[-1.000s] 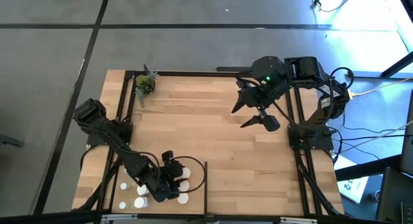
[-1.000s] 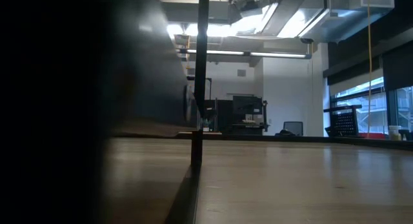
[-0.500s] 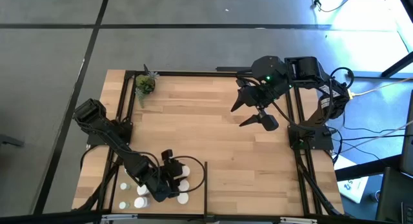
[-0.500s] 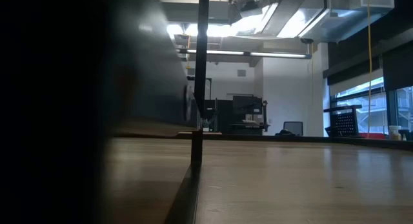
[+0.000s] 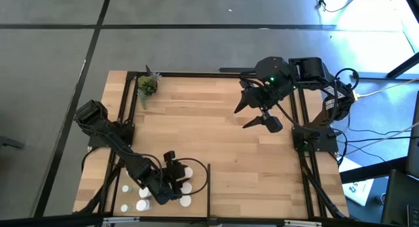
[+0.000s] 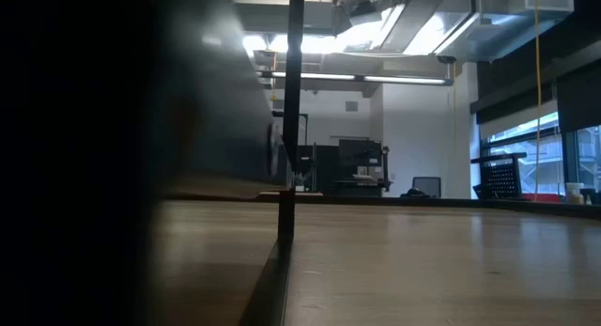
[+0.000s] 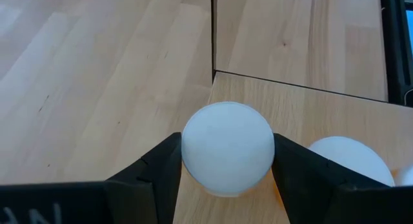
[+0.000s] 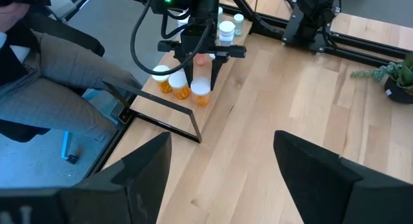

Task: Pick and place medicine bottles onto shelf by color
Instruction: Put the orange pill bottle on the shelf aligned with the other orange pill bottle

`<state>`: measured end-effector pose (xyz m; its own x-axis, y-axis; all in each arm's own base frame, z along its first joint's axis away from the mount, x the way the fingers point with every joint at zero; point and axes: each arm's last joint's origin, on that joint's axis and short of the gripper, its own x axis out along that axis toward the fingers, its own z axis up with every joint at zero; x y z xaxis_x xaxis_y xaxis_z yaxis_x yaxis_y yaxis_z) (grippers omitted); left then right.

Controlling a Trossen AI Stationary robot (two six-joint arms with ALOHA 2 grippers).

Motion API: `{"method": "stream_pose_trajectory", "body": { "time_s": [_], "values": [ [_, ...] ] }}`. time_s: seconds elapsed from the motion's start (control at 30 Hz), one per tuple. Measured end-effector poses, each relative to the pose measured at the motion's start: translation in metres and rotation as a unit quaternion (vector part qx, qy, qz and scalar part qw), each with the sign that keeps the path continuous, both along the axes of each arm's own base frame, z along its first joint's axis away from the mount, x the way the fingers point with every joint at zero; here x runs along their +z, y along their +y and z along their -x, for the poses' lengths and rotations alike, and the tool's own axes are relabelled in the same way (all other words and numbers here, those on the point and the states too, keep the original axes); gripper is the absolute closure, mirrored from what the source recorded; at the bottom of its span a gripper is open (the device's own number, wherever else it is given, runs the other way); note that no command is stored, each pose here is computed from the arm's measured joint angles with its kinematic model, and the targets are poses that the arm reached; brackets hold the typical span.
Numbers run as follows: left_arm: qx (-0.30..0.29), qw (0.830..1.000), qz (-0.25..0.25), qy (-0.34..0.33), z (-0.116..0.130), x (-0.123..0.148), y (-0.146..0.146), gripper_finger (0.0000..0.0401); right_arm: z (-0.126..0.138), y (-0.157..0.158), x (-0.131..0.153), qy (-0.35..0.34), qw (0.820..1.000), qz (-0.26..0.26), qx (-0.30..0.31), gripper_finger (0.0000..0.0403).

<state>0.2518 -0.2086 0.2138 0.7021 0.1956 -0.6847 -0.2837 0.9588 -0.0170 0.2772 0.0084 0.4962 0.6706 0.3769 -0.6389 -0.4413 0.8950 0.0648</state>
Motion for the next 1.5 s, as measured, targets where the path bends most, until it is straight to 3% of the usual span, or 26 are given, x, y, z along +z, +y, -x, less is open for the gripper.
{"method": "stream_pose_trajectory", "body": {
  "time_s": [0.43,1.03,1.5],
  "values": [
    [-0.002,1.000,0.001,0.004,0.0002,-0.0002,0.0001,0.0200,-0.0001,0.0000,0.0001,-0.001,1.000,0.000,0.000,0.0127],
    [-0.002,1.000,0.001,0.005,0.0004,-0.0003,0.0001,0.0161,-0.0002,-0.0001,0.0002,-0.001,1.000,0.000,0.000,0.0128],
    [-0.014,1.000,0.001,0.001,0.0068,0.0024,-0.0055,0.0166,-0.0003,-0.0001,0.0001,-0.001,1.000,0.000,0.000,0.0128]
  ]
}}
